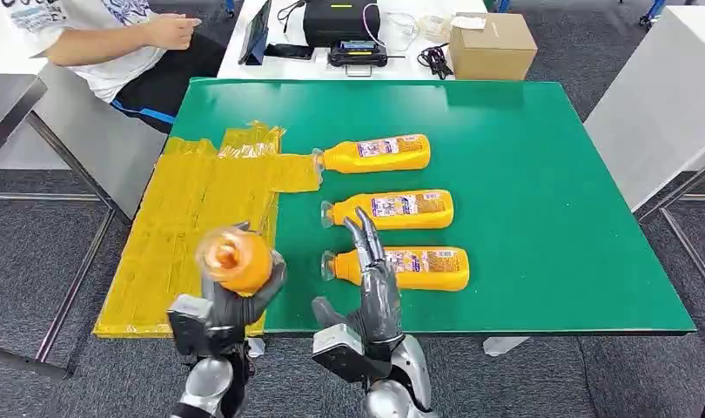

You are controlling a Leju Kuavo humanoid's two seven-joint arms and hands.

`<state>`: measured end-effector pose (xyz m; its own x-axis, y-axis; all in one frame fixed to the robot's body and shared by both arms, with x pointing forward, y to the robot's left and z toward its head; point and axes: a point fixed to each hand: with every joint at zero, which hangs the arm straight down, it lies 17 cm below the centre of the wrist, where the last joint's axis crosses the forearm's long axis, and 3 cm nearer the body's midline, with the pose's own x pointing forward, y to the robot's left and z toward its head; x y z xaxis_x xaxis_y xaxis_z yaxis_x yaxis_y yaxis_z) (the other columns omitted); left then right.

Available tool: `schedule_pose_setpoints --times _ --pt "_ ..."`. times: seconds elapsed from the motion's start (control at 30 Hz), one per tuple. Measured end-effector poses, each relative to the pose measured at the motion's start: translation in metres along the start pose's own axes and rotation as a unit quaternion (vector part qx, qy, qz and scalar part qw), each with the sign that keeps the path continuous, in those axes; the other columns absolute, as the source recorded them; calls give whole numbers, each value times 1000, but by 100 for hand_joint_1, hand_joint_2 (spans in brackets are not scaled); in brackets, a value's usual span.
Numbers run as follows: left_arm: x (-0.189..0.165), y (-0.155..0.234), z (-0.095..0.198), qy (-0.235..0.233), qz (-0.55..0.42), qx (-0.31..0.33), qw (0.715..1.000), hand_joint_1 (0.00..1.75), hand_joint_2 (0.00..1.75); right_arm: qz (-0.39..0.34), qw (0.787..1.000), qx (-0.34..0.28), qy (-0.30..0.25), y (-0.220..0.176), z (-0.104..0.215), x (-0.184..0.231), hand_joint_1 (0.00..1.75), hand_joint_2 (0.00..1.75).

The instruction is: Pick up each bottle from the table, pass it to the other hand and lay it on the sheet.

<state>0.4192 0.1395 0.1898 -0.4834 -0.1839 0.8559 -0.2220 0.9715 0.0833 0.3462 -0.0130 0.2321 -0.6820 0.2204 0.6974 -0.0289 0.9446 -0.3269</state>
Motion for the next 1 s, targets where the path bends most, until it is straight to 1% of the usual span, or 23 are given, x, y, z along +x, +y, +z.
schedule_pose_setpoints --times 0.03,0.1,0.2,0.27,0.33,0.4,0.5,0.6,0.8,0.87,1.0 --pt "4 3 -7 -27 -57 -1 998 175 175 -7 1000 -1 -4 -2 -2 3 0 0" --pt "3 5 -21 -63 -141 -8 988 175 175 -21 1000 -8 -15 -6 -7 11 0 0" --pt "-5 6 -37 -97 -225 -30 969 175 175 -40 998 -27 -30 -18 -14 22 0 0" --pt "-13 4 -46 -124 -297 -60 945 175 175 -58 997 -41 -35 -26 -18 28 0 0" --pt "-22 5 -53 -133 -345 -78 926 175 175 -74 995 -50 -39 -31 -21 32 0 0" --pt "-34 11 -59 -129 -384 -88 910 175 175 -81 994 -55 -45 -35 -23 37 0 0" --pt "-56 20 -67 -105 -442 -103 885 175 175 -91 993 -61 -53 -41 -26 43 0 0" --pt "-73 27 -70 -83 -471 -111 871 175 175 -98 991 -65 -58 -44 -28 47 0 0" --pt "-129 46 -75 -8 -558 -147 817 175 175 -123 989 -58 -57 -44 -30 51 0 0" --pt "-139 48 -75 -2 -571 -161 805 175 175 -126 989 -56 -56 -44 -29 51 0 0" --pt "-150 49 -72 0 -582 -182 793 175 175 -126 989 -56 -56 -44 -29 50 0 0"
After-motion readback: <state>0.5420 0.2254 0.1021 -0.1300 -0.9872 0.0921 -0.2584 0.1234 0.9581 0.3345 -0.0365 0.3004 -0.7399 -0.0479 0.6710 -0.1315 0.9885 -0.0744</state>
